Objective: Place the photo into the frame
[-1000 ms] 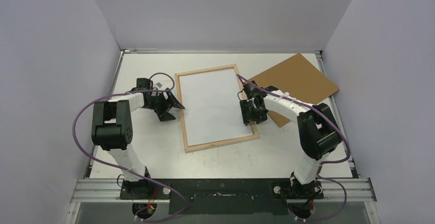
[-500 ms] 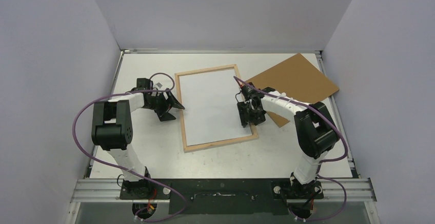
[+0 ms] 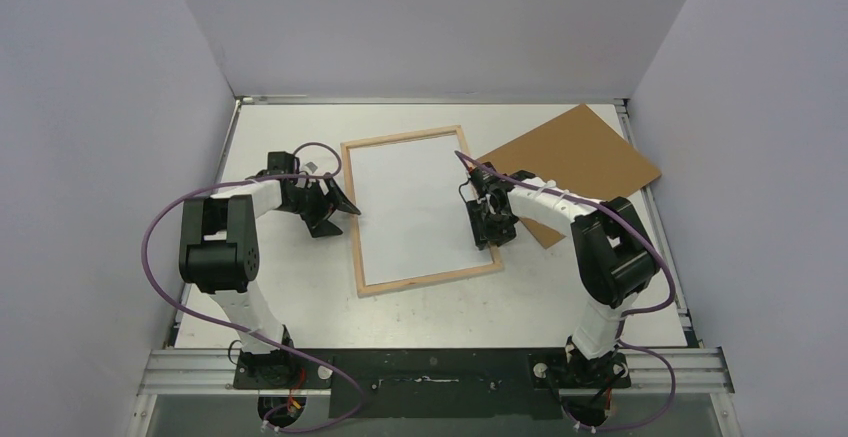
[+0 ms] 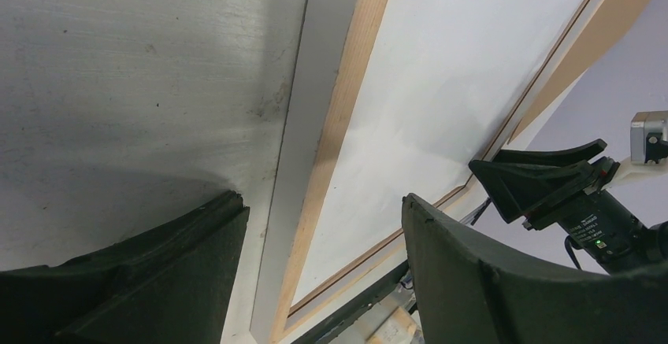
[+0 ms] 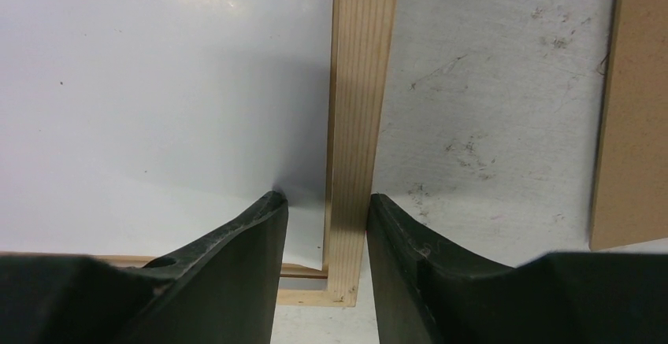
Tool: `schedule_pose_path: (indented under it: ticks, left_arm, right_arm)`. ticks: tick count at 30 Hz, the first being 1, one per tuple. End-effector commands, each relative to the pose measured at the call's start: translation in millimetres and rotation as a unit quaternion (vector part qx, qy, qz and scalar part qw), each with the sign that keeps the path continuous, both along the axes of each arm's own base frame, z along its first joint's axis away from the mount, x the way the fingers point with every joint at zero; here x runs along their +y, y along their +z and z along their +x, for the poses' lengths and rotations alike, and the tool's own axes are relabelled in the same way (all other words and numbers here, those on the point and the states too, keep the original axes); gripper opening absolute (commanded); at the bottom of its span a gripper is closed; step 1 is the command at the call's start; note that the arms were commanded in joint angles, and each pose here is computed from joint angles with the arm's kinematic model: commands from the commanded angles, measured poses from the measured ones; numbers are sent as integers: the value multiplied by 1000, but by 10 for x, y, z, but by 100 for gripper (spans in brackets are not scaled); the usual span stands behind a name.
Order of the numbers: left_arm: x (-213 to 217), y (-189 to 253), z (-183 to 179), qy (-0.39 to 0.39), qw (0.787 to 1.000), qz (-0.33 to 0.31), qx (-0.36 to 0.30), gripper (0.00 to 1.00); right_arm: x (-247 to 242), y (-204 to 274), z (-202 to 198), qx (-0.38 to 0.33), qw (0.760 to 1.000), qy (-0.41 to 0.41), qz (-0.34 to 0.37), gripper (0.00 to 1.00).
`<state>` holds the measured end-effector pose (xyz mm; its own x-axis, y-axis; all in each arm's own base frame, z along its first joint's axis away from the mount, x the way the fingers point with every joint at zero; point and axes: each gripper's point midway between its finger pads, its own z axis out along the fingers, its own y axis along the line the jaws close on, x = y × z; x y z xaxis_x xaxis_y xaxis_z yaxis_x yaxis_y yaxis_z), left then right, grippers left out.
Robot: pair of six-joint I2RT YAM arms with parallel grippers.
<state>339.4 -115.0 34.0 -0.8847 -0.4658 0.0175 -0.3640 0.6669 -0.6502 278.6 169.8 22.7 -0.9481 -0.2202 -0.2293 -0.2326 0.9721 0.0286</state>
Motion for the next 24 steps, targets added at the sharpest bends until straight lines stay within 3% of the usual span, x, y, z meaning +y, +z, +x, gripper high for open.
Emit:
schedule_pose_path:
  ticks: [1, 5, 24]
  left_arm:
    - [91, -114, -60, -9, 999, 41, 16, 71]
    - [105, -99, -52, -11, 999, 46, 14, 71]
    - [490, 374, 194, 21, 992, 122, -36, 72]
  right_arm:
    - [40, 30, 40, -14, 1000, 4, -3, 40]
    - [79, 40, 45, -15, 1000, 4, 5, 34]
    - [426, 282, 91, -34, 998, -11, 60, 48]
